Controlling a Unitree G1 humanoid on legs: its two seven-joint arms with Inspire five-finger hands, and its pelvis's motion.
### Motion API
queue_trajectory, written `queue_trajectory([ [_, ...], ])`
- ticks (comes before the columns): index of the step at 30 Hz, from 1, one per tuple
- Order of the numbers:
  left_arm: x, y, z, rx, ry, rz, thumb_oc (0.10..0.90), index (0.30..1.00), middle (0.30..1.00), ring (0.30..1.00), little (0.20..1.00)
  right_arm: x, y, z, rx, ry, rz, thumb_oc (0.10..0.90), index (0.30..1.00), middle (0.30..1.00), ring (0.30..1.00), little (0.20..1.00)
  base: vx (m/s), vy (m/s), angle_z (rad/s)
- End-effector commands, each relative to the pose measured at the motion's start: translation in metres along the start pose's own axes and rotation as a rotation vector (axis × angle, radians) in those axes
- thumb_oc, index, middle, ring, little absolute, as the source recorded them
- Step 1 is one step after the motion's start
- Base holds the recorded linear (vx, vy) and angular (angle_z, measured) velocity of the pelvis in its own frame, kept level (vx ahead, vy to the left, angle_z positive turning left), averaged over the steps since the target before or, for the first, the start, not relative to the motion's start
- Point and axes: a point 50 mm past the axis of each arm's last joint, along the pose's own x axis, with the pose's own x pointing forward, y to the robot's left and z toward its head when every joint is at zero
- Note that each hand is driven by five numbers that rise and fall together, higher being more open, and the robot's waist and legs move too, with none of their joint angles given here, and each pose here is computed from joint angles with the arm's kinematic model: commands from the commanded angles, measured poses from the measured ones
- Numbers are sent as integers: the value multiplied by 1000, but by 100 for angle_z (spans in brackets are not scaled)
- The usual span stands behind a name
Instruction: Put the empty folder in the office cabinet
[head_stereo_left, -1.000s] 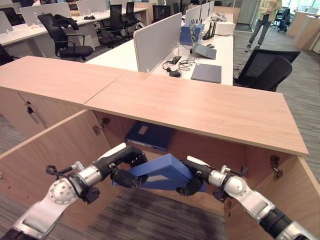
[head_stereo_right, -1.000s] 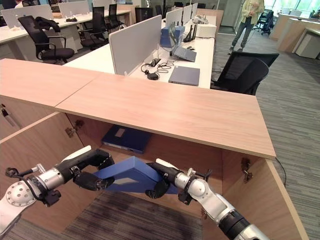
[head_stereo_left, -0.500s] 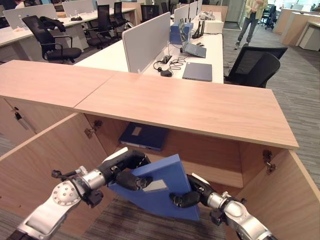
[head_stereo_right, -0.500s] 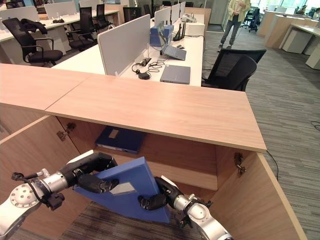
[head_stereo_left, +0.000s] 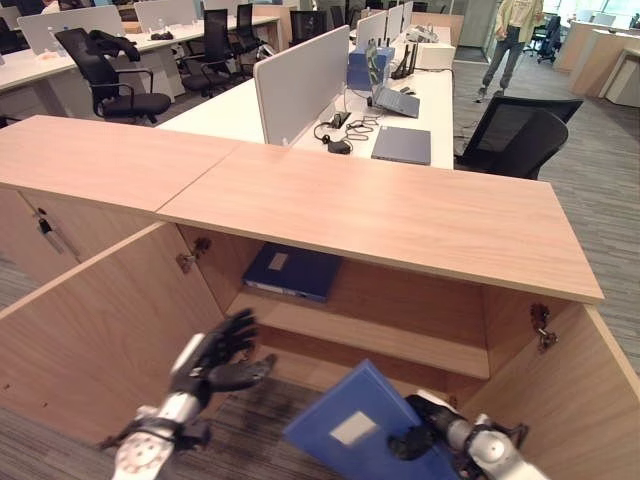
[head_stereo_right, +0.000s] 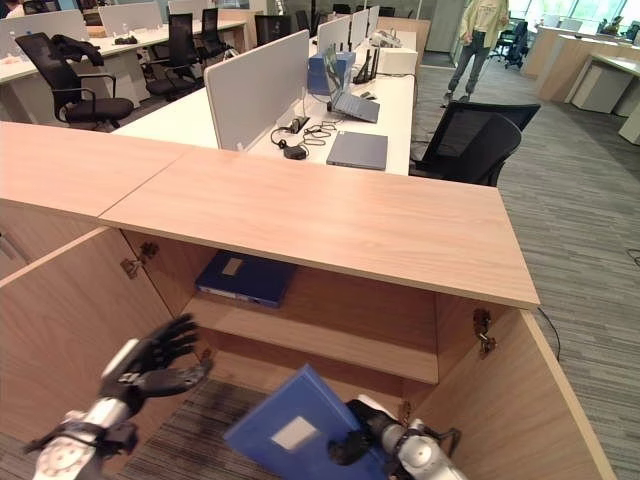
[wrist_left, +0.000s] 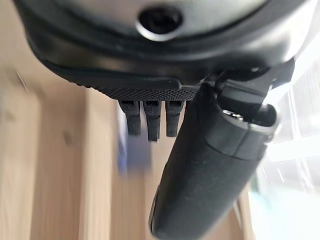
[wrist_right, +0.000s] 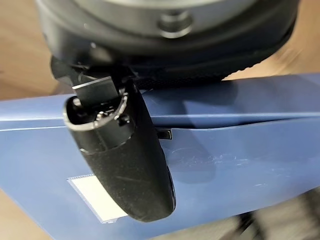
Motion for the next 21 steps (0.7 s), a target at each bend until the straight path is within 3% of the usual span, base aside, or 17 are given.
queue_trajectory([
  [1, 14, -3, 42, 26, -235, 29, 800, 900, 900, 900, 900, 9, -22, 31, -62, -104, -60, 400, 300, 300, 300, 300, 0, 0, 0],
  [7, 6, 2, 13, -61, -136, 134, 800, 900, 900, 900, 900, 10, -22, 11, 8, -10, -88, 400, 300, 300, 300, 300, 1, -5, 1],
  [9, 7, -2, 3, -88, -93, 158, 800, 900, 900, 900, 900, 16, -10, 4, 262, -8, -98, 400, 300, 300, 300, 300, 0, 0, 0],
  [10, 7, -2, 3, -88, -94, 158, 800, 900, 900, 900, 900, 16, -10, 4, 263, -9, -99, 400, 300, 300, 300, 300, 2, -9, 4],
  [11, 6, -7, -12, -128, -25, 178, 800, 900, 900, 900, 900, 26, -1, 12, 649, -68, -140, 400, 300, 300, 300, 300, -21, -5, 4],
  [13, 5, -11, -23, -149, 33, 184, 800, 900, 900, 900, 900, 32, 9, 23, 840, -115, -112, 400, 300, 300, 300, 300, 0, 0, 0],
  [14, 6, -11, -23, -149, 32, 183, 800, 900, 900, 900, 900, 32, 9, 23, 842, -115, -112, 400, 300, 300, 300, 300, 0, 0, 0],
  [15, 3, -19, -37, -177, 102, 162, 800, 900, 900, 900, 900, 36, 19, 39, 1105, -188, -72, 400, 300, 300, 300, 300, 0, 0, 0],
  [16, 1, -25, -47, -187, 152, 143, 800, 900, 900, 900, 900, 37, 23, 49, 1226, -236, -41, 400, 300, 300, 300, 300, 0, 0, 0],
  [20, -7, -34, -69, -230, 259, 155, 800, 900, 900, 900, 900, 38, 26, 74, 1434, -347, -12, 400, 300, 300, 300, 300, -16, 9, 3],
  [21, -16, -42, -85, -218, 340, 142, 800, 900, 900, 900, 900, 37, 25, 87, 1557, -417, -10, 400, 300, 300, 300, 300, 0, 0, 0],
])
